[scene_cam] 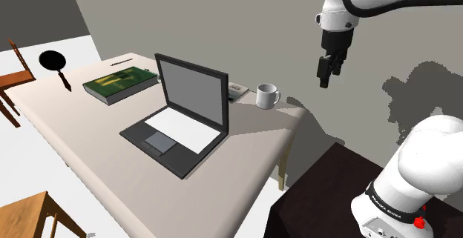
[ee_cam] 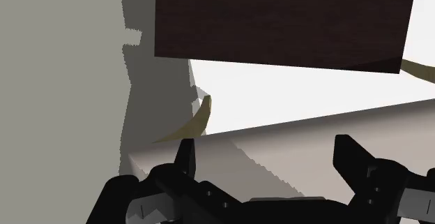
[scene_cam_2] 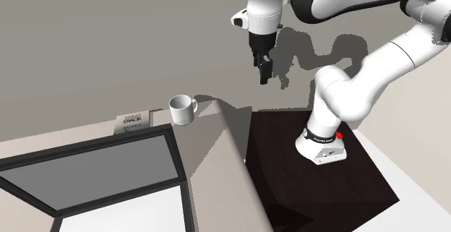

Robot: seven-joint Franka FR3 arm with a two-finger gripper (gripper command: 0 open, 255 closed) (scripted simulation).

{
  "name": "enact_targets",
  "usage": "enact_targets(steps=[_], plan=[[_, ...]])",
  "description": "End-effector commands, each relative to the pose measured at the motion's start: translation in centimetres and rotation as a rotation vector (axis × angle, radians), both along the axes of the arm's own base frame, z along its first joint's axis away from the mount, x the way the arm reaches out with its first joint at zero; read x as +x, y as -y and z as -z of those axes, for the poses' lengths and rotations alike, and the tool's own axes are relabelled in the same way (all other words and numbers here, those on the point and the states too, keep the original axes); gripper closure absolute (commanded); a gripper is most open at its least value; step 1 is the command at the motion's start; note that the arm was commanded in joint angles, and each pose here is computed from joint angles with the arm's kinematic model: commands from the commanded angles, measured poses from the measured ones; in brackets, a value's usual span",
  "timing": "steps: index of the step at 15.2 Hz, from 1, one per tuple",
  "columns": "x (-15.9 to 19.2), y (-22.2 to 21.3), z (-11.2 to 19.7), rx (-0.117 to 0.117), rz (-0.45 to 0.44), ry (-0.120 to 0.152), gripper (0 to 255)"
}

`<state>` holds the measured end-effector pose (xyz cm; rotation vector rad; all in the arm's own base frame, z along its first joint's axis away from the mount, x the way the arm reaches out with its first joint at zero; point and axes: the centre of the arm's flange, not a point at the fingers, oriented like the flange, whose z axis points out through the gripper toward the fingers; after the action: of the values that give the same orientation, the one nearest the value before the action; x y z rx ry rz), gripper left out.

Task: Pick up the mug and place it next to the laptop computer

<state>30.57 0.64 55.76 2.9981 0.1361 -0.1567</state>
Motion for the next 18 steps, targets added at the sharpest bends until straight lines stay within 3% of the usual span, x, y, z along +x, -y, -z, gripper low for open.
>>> enact_targets(steps=[1,18], plan=[[0.0,0.0,0.0,0.000,0.000,0.000,0],[17.8,4.5,11.3,0.091,-0.069,0.069,0]])
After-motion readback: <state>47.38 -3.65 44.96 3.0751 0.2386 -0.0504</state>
